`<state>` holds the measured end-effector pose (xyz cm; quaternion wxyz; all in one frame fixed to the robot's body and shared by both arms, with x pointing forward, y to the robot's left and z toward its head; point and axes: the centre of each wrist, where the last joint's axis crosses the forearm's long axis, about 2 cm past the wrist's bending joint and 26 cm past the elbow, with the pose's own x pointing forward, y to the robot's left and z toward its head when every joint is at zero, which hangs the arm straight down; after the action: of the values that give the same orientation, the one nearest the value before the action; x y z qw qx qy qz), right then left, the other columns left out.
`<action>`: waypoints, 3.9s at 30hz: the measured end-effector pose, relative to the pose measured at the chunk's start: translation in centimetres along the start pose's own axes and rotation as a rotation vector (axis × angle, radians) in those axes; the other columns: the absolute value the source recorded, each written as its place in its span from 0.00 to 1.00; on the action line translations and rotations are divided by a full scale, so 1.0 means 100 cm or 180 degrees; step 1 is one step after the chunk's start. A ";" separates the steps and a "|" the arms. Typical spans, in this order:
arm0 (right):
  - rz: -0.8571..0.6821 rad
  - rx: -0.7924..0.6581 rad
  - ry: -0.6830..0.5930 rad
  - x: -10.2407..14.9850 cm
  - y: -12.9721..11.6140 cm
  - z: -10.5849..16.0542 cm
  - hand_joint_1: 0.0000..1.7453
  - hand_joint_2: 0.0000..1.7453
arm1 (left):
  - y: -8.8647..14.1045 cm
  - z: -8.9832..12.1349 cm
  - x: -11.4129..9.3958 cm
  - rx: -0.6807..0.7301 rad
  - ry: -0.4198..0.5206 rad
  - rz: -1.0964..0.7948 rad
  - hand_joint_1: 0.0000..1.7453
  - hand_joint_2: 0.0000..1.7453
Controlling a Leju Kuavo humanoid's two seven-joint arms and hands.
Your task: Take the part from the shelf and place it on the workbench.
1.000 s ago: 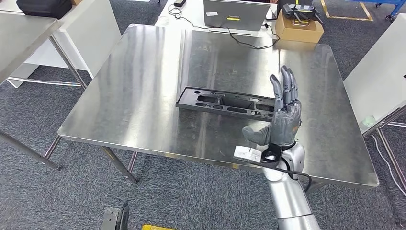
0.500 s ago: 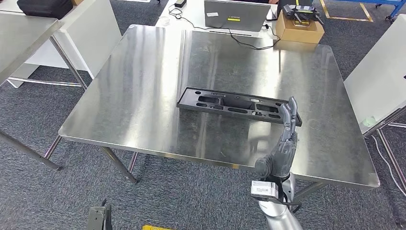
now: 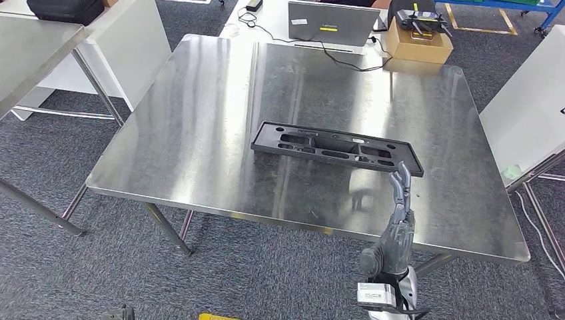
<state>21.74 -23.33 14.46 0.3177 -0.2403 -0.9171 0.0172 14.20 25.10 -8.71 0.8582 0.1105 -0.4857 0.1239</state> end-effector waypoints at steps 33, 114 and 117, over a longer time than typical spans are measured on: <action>-0.0020 0.0201 0.0237 0.005 -0.017 0.024 0.00 0.00 | 0.006 0.001 0.000 -0.0005 -0.0135 -0.0138 0.00 0.00; 0.1299 0.1482 0.6387 -0.082 -0.038 0.253 0.00 0.00 | 0.017 0.064 -0.061 0.0723 0.2530 0.0296 0.00 0.00; 0.1296 0.1469 0.6396 -0.082 -0.038 0.253 0.00 0.00 | 0.016 0.063 -0.060 0.0701 0.2517 0.0293 0.00 0.00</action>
<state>10.76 -27.36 -9.73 0.9617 -0.2273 -0.1485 0.0373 5.61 24.07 -10.61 0.9553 0.1237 -0.1067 0.2464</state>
